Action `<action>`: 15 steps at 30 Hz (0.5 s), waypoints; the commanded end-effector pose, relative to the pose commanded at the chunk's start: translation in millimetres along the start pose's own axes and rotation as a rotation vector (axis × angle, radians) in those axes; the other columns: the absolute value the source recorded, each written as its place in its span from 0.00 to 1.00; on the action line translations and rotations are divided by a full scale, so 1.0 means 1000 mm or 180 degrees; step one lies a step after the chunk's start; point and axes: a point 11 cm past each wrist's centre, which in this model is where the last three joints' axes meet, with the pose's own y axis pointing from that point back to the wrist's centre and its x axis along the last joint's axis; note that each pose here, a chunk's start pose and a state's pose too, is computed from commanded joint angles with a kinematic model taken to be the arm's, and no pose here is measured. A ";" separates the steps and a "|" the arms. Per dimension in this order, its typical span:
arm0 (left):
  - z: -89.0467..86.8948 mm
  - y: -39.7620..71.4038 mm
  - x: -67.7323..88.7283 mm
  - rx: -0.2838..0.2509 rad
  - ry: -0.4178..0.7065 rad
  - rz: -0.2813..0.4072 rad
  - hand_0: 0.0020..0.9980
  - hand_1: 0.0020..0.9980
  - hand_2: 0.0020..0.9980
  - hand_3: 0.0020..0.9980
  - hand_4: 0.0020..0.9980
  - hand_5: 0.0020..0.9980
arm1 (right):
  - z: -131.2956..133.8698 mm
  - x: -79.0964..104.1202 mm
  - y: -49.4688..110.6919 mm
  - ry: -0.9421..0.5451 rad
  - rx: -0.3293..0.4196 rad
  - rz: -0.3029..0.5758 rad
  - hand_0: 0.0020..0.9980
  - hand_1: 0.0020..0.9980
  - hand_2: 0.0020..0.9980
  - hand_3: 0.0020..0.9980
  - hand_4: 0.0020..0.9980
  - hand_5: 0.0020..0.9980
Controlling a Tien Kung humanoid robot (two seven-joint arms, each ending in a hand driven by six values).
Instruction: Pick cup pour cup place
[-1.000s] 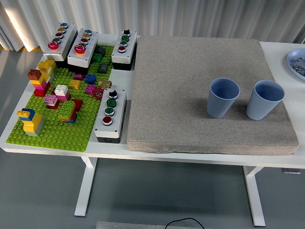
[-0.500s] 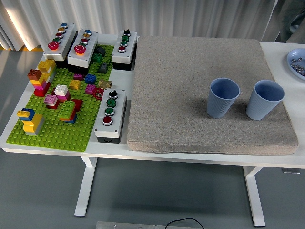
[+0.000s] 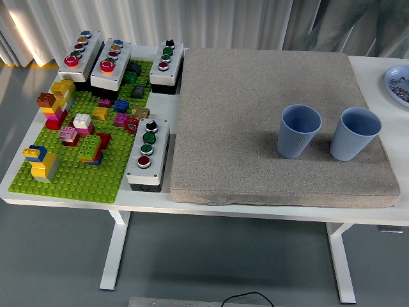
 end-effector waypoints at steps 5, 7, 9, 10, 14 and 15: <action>0.002 0.000 0.000 -0.0012 0.0000 -0.0001 0.73 0.77 0.82 0.67 0.50 0.96 | -0.001 0.001 0.000 -0.0001 -0.0006 0.0000 0.90 0.83 0.88 0.86 0.76 0.75; 0.003 0.000 0.000 -0.0017 -0.0001 -0.0001 0.73 0.77 0.82 0.67 0.50 0.96 | -0.001 0.001 0.000 0.0005 -0.0007 0.0001 0.90 0.83 0.88 0.86 0.76 0.76; 0.004 0.000 0.000 -0.0022 -0.0002 -0.0001 0.73 0.77 0.82 0.67 0.50 0.96 | -0.001 0.002 0.000 0.0007 -0.0007 0.0001 0.90 0.83 0.88 0.86 0.76 0.76; 0.004 0.000 0.000 -0.0024 -0.0002 -0.0001 0.73 0.77 0.82 0.67 0.50 0.96 | -0.001 0.002 0.000 0.0007 -0.0007 0.0001 0.90 0.83 0.88 0.86 0.76 0.76; 0.005 0.001 0.000 -0.0034 -0.0002 0.0001 0.73 0.77 0.82 0.67 0.50 0.96 | -0.001 0.001 0.000 -0.0001 0.0018 -0.0012 0.90 0.83 0.88 0.87 0.78 0.80; 0.005 0.001 0.000 -0.0037 -0.0001 0.0000 0.73 0.77 0.82 0.67 0.50 0.96 | 0.000 0.000 0.000 -0.0015 0.0016 -0.0020 0.90 0.83 0.88 0.87 0.78 0.80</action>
